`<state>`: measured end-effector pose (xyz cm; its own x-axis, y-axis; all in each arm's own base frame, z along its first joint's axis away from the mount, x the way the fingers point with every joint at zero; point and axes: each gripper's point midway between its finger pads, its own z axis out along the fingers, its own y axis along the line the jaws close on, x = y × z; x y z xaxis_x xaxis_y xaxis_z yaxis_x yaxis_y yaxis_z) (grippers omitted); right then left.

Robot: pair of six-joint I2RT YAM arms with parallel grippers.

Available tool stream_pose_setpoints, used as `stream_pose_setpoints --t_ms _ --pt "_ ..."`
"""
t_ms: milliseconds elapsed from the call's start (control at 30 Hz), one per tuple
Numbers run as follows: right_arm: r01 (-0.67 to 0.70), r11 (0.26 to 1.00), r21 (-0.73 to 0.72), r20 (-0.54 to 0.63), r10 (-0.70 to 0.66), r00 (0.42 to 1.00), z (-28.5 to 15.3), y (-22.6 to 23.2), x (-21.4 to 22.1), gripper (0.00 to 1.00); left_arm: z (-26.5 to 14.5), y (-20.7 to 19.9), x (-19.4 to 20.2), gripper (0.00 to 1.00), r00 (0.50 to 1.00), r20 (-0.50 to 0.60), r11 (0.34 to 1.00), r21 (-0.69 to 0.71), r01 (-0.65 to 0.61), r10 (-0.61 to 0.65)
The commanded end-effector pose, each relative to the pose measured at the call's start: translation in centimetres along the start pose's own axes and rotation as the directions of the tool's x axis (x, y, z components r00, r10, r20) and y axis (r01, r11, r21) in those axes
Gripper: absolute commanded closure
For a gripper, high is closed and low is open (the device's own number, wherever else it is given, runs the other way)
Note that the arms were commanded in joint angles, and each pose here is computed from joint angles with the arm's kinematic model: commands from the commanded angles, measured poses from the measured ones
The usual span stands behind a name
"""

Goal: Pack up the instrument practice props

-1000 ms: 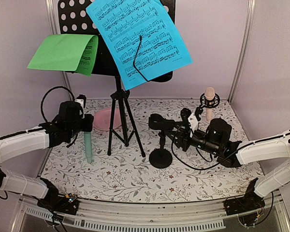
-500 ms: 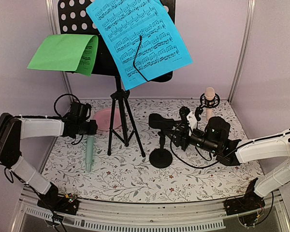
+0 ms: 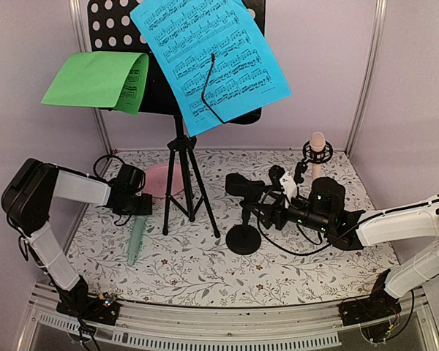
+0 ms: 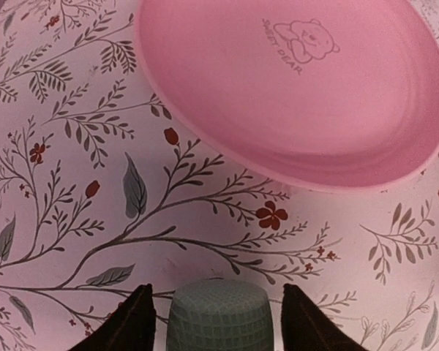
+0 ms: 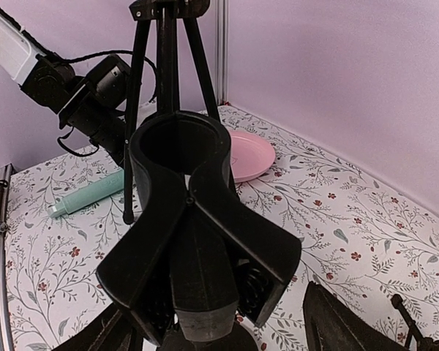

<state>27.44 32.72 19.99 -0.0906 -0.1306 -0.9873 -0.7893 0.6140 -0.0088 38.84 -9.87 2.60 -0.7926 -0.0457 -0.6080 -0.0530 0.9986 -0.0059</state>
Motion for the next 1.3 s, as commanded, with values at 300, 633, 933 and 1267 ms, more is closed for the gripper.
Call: stream_pose_setpoints --t_ms 300,633,933,1267 --pt "0.006 1.0 -0.007 -0.011 -0.006 1.0 0.1 -0.1 -0.6 0.18 -5.8 -0.2 -6.4 0.13 0.984 0.174 0.999 0.019 0.03 -0.033" --pt "-0.019 0.998 -0.053 0.03 0.02 0.999 -3.0 0.8 -5.8 0.17 -22.1 -1.1 -5.2 0.12 0.853 0.511 0.987 0.16 0.029 -0.108" --pt "-0.152 0.903 0.403 0.194 0.078 0.978 -11.2 -7.0 -9.7 0.16 -30.0 -6.8 0.1 0.17 0.8 0.575 0.765 0.589 -0.259 -0.172" --pt "-0.276 0.708 0.651 0.242 0.151 0.959 -15.3 -12.3 -7.9 0.22 -34.1 -13.6 3.9 0.21 0.782 0.619 0.513 0.696 -0.503 -0.072"
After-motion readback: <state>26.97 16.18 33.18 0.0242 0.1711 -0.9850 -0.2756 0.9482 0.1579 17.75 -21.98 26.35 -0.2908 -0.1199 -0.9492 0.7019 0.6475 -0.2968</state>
